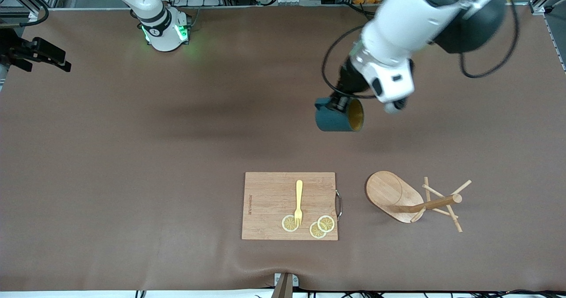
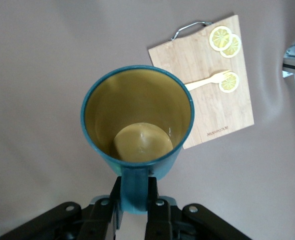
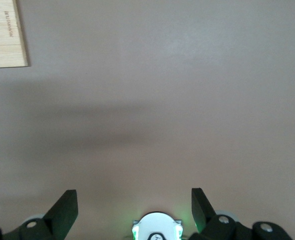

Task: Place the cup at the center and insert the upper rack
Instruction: 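Lift the mug by its handle with the left gripper toward the stand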

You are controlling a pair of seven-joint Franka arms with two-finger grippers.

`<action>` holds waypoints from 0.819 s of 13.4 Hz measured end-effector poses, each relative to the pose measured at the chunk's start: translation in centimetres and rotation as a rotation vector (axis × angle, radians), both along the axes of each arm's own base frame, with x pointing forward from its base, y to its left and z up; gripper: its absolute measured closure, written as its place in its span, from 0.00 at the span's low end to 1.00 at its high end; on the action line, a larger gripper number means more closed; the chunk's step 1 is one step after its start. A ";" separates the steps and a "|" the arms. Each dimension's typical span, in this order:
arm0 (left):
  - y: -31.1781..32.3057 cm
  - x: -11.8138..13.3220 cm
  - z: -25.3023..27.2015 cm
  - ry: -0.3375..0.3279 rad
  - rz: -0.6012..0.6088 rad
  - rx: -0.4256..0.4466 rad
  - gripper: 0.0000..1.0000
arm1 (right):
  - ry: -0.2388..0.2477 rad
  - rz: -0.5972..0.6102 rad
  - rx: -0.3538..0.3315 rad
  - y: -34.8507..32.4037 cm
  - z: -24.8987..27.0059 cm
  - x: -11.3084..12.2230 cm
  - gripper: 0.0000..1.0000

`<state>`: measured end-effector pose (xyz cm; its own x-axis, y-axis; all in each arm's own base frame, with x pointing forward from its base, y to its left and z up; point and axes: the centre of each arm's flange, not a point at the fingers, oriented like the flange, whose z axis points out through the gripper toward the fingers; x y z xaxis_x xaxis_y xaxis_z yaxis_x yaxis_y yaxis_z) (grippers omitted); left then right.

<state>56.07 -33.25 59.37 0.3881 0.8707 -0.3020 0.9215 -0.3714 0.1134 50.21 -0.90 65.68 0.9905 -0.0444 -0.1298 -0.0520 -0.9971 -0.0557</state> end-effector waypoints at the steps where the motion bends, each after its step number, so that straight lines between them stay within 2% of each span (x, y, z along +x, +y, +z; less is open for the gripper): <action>1: 1.6 0.9 0.0 0.000 -0.015 -0.028 0.79 | 0.003 -0.004 0.008 0.1 0.0 0.0 0.00; 7: 7.2 4.1 -1.5 -0.006 -0.113 -0.136 0.79 | 0.005 -0.010 0.010 0.1 0.0 -0.1 0.00; 11: 12.2 6.3 -2.9 -0.004 -0.160 -0.246 0.79 | 0.006 -0.010 0.010 0.2 0.0 -0.1 0.00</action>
